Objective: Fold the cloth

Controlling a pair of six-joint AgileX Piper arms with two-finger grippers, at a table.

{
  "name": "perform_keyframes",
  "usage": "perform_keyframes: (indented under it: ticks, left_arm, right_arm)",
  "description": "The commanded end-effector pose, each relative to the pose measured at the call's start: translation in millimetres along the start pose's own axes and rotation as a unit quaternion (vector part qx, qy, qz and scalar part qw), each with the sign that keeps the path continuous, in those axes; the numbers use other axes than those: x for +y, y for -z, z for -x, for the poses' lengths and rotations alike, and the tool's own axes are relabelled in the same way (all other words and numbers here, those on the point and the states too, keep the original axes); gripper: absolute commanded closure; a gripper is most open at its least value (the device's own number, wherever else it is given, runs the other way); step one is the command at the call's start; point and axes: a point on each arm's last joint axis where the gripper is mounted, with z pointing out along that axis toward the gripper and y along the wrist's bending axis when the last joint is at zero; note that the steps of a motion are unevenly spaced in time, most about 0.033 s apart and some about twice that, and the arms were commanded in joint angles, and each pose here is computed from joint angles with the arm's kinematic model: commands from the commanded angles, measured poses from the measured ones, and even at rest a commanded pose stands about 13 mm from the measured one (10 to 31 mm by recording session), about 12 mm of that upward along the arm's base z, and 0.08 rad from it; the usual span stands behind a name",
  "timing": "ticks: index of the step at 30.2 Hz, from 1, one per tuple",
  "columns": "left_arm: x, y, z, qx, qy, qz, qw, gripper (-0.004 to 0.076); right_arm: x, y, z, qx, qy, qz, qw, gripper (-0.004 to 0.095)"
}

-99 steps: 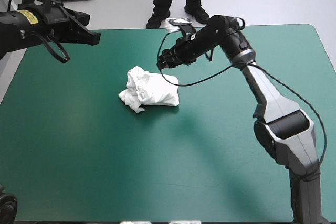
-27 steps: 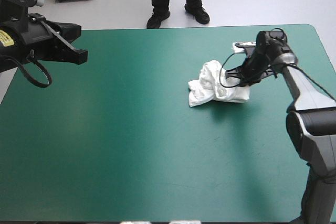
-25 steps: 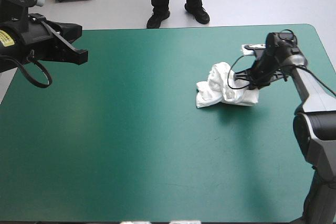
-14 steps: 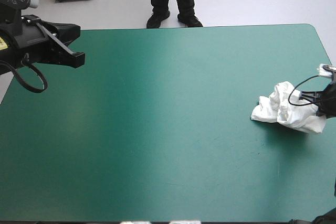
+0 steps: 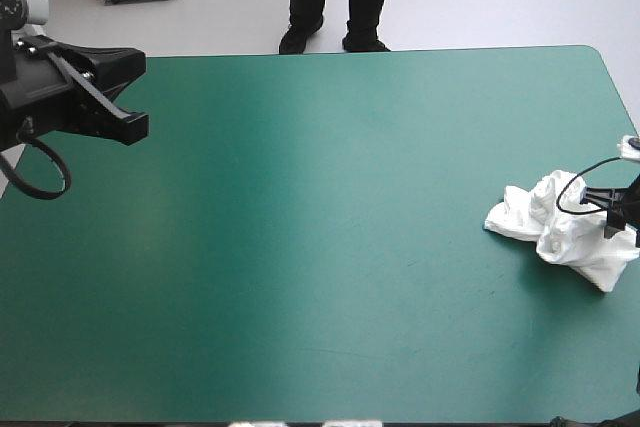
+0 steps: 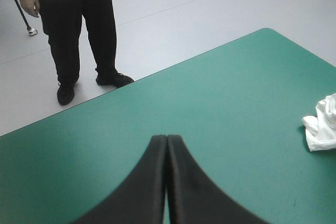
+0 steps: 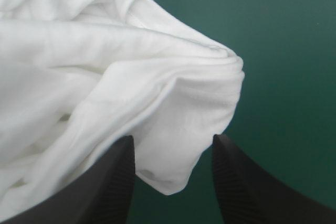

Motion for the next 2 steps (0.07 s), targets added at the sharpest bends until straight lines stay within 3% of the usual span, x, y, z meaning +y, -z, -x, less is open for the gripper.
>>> perform_keyframes:
  ticks: [1, 2]
  left_arm:
    - [-8.9, 20.6, 4.7, -0.036, -0.008, -0.012, 0.999, 0.0734]
    - [-10.8, 22.9, 4.4, -0.036, -0.012, -0.015, 0.999, 0.0734]
  right_arm:
    - [-1.8, 43.2, -7.6, -0.074, -0.009, -0.005, 0.997, 0.043]
    - [-0.3, 51.1, -11.3, -0.087, -0.011, 0.002, 0.996, 0.043]
